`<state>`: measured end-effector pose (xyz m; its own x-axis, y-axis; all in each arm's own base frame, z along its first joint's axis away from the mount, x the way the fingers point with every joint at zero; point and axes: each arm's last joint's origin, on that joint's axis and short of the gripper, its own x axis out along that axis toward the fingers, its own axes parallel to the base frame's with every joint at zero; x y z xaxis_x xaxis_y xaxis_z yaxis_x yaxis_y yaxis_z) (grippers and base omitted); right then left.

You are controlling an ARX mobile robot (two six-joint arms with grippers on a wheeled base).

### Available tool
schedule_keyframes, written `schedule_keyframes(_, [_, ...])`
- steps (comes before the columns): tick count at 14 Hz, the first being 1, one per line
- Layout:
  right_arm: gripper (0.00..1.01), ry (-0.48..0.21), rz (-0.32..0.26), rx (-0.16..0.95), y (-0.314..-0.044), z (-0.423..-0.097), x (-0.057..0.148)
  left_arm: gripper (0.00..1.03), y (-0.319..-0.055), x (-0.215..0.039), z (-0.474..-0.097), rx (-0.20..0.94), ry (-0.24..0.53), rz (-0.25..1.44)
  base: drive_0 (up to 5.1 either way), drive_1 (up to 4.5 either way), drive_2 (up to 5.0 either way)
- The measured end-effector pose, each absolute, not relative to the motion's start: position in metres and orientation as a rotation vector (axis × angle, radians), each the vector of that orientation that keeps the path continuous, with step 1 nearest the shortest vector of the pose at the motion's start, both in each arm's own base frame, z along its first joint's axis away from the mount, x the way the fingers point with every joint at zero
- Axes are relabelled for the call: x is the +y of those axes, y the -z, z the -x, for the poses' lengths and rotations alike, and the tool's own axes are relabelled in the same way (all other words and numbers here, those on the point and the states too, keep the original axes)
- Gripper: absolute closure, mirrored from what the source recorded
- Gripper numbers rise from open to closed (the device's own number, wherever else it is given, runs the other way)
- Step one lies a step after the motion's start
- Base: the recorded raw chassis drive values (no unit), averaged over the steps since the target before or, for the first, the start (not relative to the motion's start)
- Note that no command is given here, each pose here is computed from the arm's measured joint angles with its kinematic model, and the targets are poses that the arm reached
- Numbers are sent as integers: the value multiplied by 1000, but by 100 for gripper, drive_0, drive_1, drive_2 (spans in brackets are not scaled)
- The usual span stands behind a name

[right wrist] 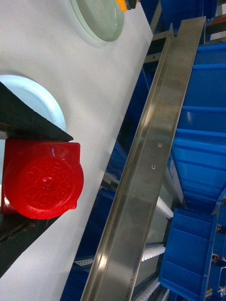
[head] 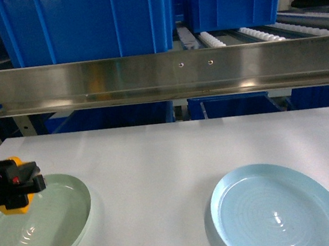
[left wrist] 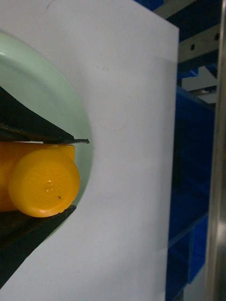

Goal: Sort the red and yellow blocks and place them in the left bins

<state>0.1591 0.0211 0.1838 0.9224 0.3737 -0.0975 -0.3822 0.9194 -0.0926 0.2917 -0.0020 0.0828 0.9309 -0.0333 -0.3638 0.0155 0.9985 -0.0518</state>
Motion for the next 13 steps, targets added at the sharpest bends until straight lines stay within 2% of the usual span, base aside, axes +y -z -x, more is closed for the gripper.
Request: schedule_keyframes(13, [73,-389,111,79,-184,-159,21,76,-79,-2,-291,386,24,49,0,0,0])
